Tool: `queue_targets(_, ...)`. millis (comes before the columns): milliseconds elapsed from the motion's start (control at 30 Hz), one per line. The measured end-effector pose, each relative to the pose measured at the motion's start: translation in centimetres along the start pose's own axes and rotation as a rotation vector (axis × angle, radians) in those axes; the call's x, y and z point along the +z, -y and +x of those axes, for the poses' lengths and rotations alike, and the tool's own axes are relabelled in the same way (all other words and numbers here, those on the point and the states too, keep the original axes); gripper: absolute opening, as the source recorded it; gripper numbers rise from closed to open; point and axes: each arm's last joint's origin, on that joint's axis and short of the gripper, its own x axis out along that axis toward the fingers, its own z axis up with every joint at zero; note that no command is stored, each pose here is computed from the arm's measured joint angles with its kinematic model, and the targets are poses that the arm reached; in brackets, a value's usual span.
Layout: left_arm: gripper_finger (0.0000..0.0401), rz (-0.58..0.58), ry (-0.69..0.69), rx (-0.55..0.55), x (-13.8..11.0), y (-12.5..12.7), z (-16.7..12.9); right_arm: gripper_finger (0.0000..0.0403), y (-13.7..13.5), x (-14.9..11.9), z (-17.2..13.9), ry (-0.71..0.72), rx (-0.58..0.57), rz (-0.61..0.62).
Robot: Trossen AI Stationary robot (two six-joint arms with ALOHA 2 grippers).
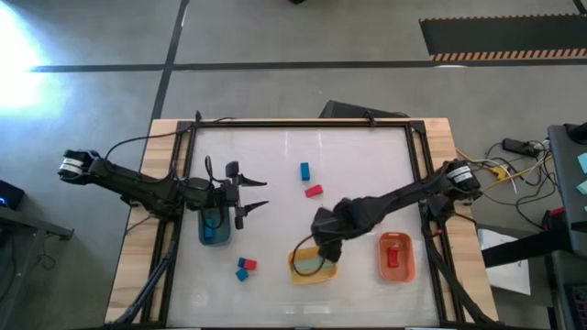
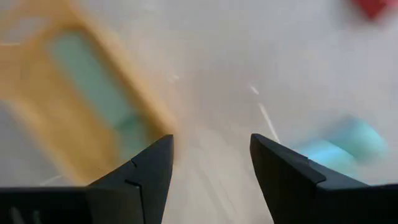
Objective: Sort & place blocks by color
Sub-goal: Put the red block into the orange bin
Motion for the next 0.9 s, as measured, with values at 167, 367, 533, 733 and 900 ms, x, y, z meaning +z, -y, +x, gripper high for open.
queue_targets(167,0.0219,0.0,0.0,0.0,0.0,0.0,0.0,0.0194,2.1,-0.4,-0.6,-0.078,-0.177,0.11)
queue_targets(367,0.0219,0.001,-0.002,0.0,0.0,0.0,0.0,0.0191,3.9,-0.2,-0.9,-0.107,-0.281,0.214)
queue_targets(533,0.0219,0.002,-0.004,-0.001,-0.1,0.0,0.0,0.0191,4.9,0.2,-1.0,-0.109,-0.29,0.261)
queue_targets(733,0.0219,0.004,-0.01,-0.001,-0.3,0.0,0.0,0.019,5.8,0.3,-0.6,-0.121,-0.312,0.281)
queue_targets(900,0.0219,0.005,-0.011,-0.002,-0.4,0.1,0.0,0.019,6.7,0.2,0.3,-0.138,-0.336,0.315)
